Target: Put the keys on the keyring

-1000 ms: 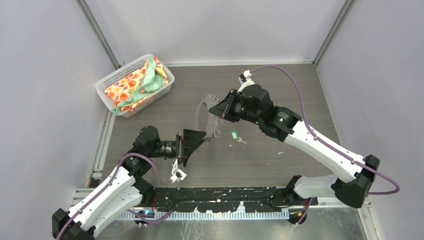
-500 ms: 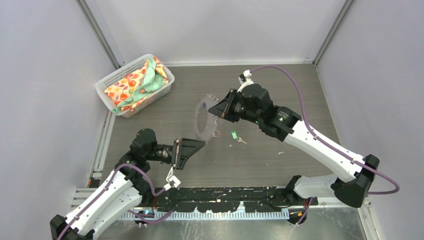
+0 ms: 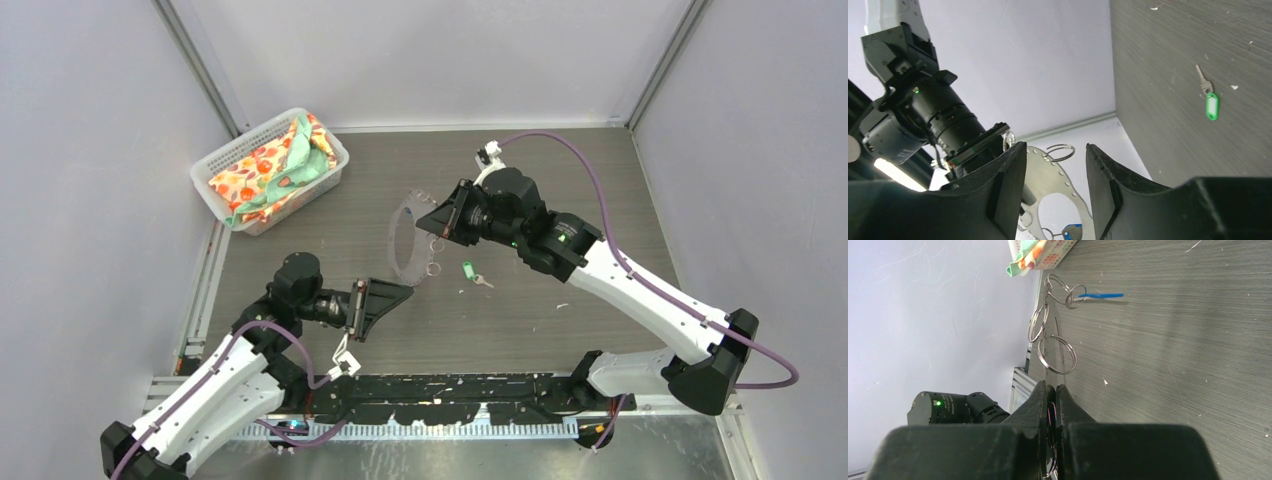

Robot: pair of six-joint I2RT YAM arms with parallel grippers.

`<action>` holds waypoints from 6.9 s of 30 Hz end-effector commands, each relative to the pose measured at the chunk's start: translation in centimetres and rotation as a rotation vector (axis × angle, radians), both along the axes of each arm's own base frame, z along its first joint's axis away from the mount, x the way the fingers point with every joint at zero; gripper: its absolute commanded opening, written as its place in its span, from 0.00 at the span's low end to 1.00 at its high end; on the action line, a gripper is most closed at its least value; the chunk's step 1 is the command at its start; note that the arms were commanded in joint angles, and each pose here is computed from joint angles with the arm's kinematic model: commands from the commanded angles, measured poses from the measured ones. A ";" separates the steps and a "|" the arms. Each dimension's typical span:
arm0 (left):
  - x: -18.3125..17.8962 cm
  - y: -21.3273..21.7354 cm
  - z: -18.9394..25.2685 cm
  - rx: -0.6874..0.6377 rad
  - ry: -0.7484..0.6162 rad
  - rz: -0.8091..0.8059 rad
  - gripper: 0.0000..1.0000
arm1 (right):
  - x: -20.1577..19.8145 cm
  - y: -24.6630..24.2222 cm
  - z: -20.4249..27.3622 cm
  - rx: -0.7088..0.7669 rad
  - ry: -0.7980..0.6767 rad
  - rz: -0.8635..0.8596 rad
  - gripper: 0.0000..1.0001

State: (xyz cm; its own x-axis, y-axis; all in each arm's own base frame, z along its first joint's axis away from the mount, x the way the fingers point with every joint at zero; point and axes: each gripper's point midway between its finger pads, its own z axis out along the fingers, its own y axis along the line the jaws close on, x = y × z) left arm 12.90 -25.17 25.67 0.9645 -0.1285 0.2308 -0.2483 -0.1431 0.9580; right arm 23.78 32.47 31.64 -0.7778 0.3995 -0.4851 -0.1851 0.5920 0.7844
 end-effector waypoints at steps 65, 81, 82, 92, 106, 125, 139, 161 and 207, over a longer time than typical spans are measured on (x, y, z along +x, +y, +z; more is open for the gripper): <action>0.2 1.4 7.9 -0.124 1.141 0.274 0.00 | 0.1 -3.6 5.0 -0.167 -0.381 0.131 1.00; -2.2 0.4 12.2 -0.076 1.428 0.155 0.00 | -12.1 -1.7 8.6 0.102 -0.849 0.844 1.00; -2.4 0.4 12.5 -0.069 1.428 0.141 0.00 | -12.3 -1.5 8.5 0.111 -0.849 0.867 1.00; -0.4 0.9 10.2 -0.113 1.419 0.280 0.00 | -8.9 -2.3 0.1 -0.159 -0.691 0.787 1.00; 7.3 4.4 -2.3 0.108 1.660 0.590 0.23 | -11.4 -2.9 -19.5 -0.854 -0.848 0.958 1.00; 9.3 8.5 -4.4 0.007 1.691 0.720 0.68 | -11.2 1.8 -29.0 -0.930 -0.923 1.224 0.62; 5.4 8.6 -4.5 0.089 1.511 0.609 0.68 | -8.8 3.5 -24.4 -0.916 -0.972 0.994 0.01; 3.8 7.3 -7.8 0.012 0.669 0.437 0.69 | -6.0 5.6 -12.8 -0.704 -1.044 0.736 0.01; -0.4 7.7 -12.1 0.144 0.746 0.368 0.54 | -5.2 2.5 -26.4 -0.879 -0.866 1.111 0.59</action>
